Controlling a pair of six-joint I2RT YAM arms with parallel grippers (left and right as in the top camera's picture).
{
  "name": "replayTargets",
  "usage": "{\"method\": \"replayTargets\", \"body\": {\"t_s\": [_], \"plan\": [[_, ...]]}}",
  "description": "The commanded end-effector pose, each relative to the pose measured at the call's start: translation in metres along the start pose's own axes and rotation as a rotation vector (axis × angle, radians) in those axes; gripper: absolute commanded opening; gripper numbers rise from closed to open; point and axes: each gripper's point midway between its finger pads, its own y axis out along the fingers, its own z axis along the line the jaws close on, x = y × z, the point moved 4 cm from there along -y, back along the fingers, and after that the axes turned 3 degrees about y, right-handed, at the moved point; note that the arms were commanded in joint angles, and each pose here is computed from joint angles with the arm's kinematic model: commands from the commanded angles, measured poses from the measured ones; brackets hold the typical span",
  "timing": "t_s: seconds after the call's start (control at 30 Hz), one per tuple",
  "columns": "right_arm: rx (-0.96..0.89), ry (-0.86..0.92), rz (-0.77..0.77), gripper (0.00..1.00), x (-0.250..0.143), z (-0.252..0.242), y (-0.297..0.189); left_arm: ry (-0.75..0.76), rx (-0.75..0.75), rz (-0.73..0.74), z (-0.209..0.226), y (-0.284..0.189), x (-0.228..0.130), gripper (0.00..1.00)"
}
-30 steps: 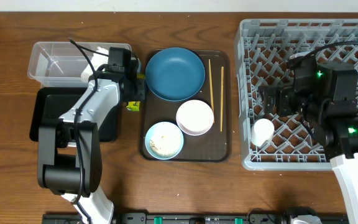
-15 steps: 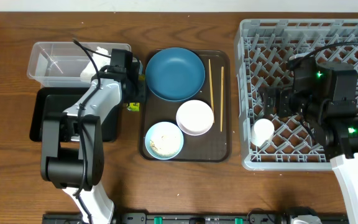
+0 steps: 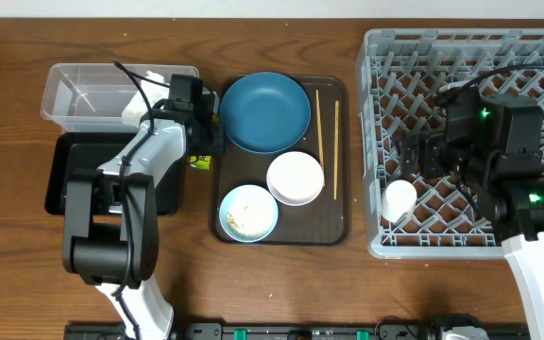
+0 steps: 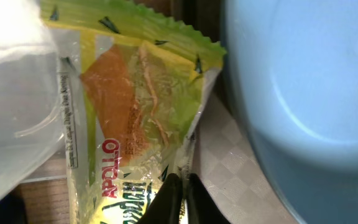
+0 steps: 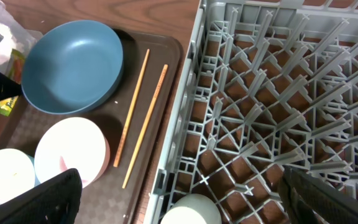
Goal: Sort waste into correct bins and load items into the dishwasher rack
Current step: 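Grasp the yellow snack wrapper beside the bin with the left gripper, then lift the wrapper and drop it into the clear plastic bin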
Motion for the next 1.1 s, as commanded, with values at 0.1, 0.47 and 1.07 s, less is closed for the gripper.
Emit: {"method": "replayTargets", "body": {"t_s": [0.1, 0.47, 1.07], "plan": [[-0.01, 0.02, -0.019, 0.99, 0.007, -0.004, -0.005, -0.014, 0.024, -0.016, 0.004, -0.006, 0.003, 0.06], [-0.014, 0.02, -0.02, 0.99, 0.007, -0.004, -0.005, -0.025, 0.015, -0.139, -0.005, -0.059, 0.024, 0.06], [-0.017, 0.019, -0.02, 0.99, 0.007, -0.004, -0.005, 0.013, -0.004, -0.412, -0.022, -0.161, 0.046, 0.06]]}}
